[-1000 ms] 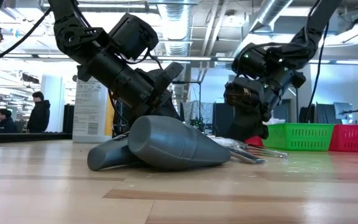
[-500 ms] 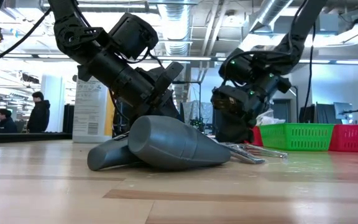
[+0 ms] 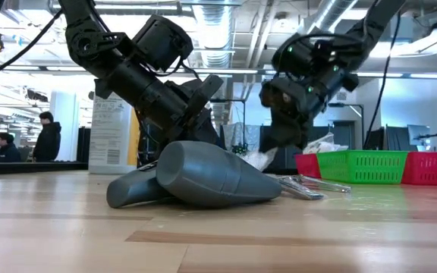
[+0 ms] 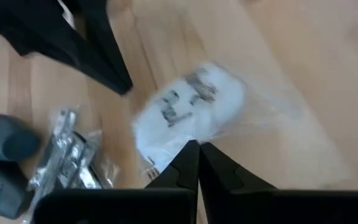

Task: Pick & Place Travel size toiletries
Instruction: Put the white cotton pack into the top red bin

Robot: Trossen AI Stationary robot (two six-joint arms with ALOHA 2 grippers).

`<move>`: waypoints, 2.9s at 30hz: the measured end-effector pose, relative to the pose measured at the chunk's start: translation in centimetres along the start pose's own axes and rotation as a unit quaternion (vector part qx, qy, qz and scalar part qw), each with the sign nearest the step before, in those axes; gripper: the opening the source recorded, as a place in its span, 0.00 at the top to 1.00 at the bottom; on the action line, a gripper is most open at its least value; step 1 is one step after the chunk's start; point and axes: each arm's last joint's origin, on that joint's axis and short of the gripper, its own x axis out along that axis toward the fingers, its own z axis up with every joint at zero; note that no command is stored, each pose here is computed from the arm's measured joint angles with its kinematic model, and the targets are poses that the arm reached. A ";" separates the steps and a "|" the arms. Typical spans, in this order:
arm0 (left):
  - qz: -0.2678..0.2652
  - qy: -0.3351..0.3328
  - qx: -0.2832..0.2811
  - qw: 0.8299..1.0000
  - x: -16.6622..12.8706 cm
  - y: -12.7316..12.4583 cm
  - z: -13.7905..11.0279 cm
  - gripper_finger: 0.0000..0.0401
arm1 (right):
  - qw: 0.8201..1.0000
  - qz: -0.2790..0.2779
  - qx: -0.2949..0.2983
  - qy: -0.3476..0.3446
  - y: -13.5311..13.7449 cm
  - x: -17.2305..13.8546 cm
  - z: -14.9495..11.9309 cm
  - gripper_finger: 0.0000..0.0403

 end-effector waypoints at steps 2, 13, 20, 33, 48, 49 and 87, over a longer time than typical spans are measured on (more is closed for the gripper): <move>0.000 0.000 0.000 1.000 -0.1 0.0 0.0 0.99 | 1.000 -0.013 -0.006 -0.013 0.1 -0.9 0.4 1.00; -0.005 -0.004 0.000 1.000 -0.1 -0.2 0.1 0.99 | 0.993 -0.088 -0.023 -0.073 0.4 -6.2 1.7 1.00; -0.006 -0.003 0.000 1.000 -0.1 -0.2 0.1 0.99 | 0.983 -0.164 -0.023 -0.083 -0.2 -9.1 1.6 1.00; -0.007 -0.004 -0.001 1.000 -0.1 -0.2 0.1 0.99 | 0.953 -0.286 -0.012 -0.096 -3.5 -14.1 1.5 1.00; -0.001 -0.015 -0.002 1.000 -0.1 -0.2 0.3 0.99 | 0.912 -0.407 0.015 -0.050 -8.8 -16.0 0.9 1.00; -0.001 -0.016 -0.002 1.000 -0.1 -0.2 0.3 0.99 | 0.911 -0.410 0.018 -0.048 -9.0 -16.0 0.8 1.00; 0.000 -0.016 0.013 1.000 -0.1 -0.2 0.3 0.99 | 0.908 -0.409 0.065 -0.059 -10.7 -12.8 -4.4 0.97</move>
